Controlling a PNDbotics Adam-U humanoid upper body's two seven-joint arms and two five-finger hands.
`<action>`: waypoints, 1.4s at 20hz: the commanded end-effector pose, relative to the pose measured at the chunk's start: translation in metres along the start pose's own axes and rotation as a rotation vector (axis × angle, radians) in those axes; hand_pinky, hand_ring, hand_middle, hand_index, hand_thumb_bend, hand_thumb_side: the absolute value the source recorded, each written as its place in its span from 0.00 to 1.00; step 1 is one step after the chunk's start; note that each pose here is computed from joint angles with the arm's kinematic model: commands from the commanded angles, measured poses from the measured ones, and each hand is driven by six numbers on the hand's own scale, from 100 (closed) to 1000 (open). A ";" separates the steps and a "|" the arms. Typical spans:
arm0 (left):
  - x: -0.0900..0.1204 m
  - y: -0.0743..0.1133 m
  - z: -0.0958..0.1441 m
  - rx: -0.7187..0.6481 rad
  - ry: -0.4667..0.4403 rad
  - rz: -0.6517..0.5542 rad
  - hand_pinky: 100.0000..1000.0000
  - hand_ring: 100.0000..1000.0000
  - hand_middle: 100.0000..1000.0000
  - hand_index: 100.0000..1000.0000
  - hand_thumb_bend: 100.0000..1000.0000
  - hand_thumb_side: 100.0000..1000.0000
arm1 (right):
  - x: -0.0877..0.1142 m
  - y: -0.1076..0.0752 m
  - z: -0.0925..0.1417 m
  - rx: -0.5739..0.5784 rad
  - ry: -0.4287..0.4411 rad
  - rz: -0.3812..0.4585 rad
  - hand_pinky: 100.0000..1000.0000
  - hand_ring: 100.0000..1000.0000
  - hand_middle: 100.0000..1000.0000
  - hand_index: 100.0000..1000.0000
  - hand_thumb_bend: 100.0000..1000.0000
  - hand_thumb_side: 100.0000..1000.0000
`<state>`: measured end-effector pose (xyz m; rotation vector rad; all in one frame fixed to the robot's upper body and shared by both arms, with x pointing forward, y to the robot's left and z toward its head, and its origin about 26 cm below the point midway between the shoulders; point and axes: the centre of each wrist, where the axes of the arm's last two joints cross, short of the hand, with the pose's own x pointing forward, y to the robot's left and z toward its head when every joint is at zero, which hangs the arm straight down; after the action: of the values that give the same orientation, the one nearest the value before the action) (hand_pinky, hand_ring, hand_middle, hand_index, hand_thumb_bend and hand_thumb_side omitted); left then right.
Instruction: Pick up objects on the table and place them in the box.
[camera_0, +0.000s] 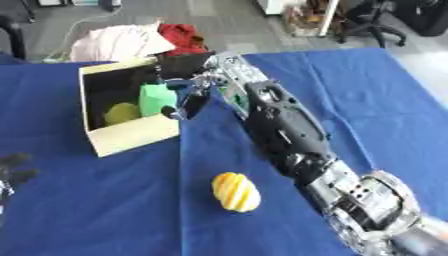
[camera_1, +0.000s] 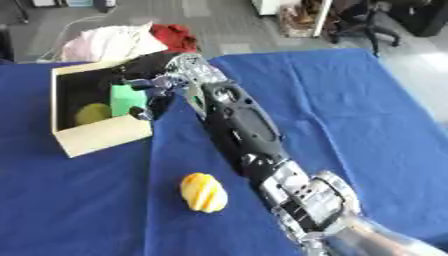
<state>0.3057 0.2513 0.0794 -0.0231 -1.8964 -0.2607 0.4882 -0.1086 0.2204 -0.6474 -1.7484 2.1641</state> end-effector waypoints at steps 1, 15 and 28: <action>0.005 0.004 -0.001 0.003 -0.019 -0.014 0.90 0.70 0.73 0.78 0.00 0.69 | -0.007 -0.028 0.011 -0.047 -0.013 0.040 1.00 1.00 1.00 1.00 0.00 0.09; -0.001 0.012 0.007 0.042 0.010 -0.034 0.90 0.70 0.73 0.78 0.00 0.70 | -0.014 -0.060 0.090 -0.124 -0.194 0.036 1.00 1.00 1.00 1.00 0.00 0.08; 0.000 0.016 0.007 0.060 0.010 -0.042 0.90 0.70 0.73 0.78 0.00 0.70 | -0.007 0.009 0.166 0.062 -0.149 -0.171 1.00 1.00 1.00 1.00 0.00 0.11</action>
<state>0.3005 0.2637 0.0733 0.0384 -1.8781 -0.2225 0.4136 -0.2453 0.2248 -0.3151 -1.8095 1.9648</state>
